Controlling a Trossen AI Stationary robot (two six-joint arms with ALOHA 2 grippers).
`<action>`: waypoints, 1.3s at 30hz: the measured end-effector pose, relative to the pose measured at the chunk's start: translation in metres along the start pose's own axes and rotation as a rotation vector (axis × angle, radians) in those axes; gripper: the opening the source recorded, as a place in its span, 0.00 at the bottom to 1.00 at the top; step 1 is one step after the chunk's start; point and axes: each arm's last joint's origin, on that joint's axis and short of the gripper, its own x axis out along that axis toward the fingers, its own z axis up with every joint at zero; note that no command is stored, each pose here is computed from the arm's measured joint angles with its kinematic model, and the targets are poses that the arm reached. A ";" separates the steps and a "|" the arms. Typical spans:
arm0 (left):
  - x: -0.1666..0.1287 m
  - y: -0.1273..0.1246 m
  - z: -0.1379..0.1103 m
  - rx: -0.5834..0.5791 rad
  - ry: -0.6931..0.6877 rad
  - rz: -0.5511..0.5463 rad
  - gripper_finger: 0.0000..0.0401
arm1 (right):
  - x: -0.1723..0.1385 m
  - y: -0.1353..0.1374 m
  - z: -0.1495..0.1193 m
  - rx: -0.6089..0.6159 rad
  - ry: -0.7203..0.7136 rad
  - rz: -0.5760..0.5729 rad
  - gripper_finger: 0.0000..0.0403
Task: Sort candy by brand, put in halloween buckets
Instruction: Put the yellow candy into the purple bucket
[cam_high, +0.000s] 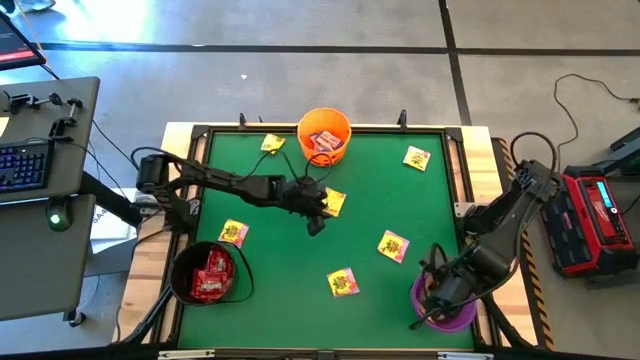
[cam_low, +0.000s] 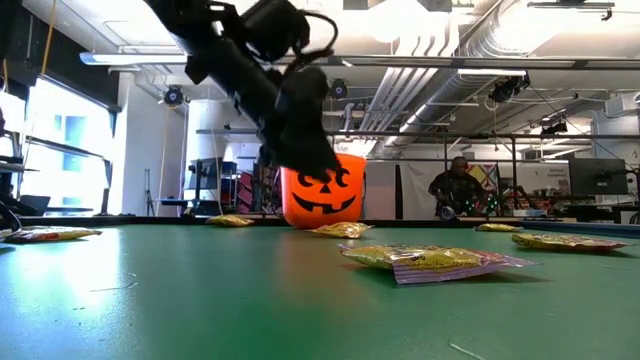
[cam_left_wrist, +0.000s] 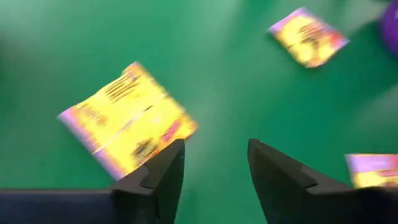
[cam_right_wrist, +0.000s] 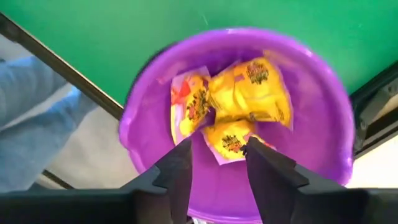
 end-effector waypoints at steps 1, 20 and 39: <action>0.002 0.001 -0.003 0.001 0.013 0.029 0.43 | -0.004 -0.001 0.000 0.000 -0.015 0.006 0.33; -0.001 0.022 -0.010 0.187 0.155 0.090 0.53 | -0.028 -0.013 0.036 -0.083 -0.281 0.001 0.14; 0.030 0.029 -0.020 0.232 0.133 0.168 0.53 | -0.036 -0.026 0.089 -0.049 -0.494 -0.145 0.31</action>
